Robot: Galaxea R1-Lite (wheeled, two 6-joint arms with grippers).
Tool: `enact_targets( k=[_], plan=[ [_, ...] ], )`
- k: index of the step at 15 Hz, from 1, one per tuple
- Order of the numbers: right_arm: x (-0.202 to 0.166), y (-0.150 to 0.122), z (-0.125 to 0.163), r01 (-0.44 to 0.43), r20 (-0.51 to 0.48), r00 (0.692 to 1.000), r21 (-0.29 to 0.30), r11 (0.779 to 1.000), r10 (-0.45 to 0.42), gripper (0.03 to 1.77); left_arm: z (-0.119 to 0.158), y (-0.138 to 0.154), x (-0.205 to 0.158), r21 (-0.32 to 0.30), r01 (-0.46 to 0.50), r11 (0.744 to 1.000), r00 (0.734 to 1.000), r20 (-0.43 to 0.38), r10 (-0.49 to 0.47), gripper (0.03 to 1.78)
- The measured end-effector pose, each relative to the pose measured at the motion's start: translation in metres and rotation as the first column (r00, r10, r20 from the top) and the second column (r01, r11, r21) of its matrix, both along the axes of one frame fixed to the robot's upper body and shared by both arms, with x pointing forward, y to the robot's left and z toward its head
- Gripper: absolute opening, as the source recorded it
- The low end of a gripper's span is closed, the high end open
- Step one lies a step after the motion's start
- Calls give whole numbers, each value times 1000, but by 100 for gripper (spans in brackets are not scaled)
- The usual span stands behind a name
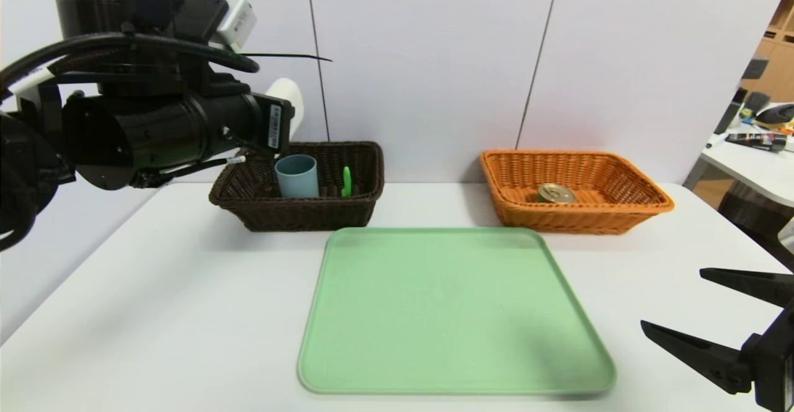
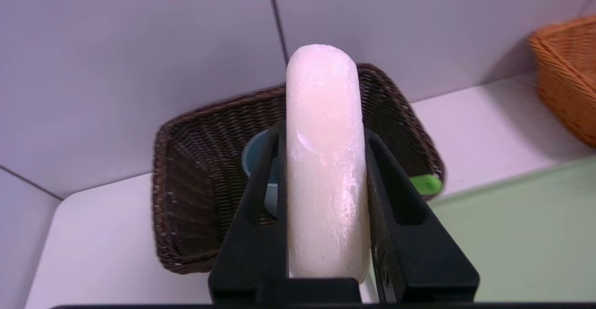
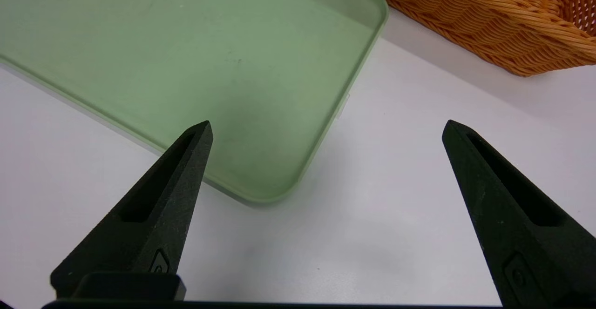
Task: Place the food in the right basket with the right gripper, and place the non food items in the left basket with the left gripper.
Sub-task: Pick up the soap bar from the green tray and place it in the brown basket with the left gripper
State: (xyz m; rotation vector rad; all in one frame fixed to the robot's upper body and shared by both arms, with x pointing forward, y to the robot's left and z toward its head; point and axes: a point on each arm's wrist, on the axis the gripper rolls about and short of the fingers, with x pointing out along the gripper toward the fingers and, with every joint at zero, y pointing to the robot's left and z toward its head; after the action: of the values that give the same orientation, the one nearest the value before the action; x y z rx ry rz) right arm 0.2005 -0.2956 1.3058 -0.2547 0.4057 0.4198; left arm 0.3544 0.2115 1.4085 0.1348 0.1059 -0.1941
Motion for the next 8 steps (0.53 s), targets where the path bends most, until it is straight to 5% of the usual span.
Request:
enact_targets(
  k=[8],
  plan=[
    [0, 0, 0, 1, 3, 1000, -1, 1000, -1, 170, -25, 51, 54, 2, -125, 992, 989, -78, 125, 48]
  ],
)
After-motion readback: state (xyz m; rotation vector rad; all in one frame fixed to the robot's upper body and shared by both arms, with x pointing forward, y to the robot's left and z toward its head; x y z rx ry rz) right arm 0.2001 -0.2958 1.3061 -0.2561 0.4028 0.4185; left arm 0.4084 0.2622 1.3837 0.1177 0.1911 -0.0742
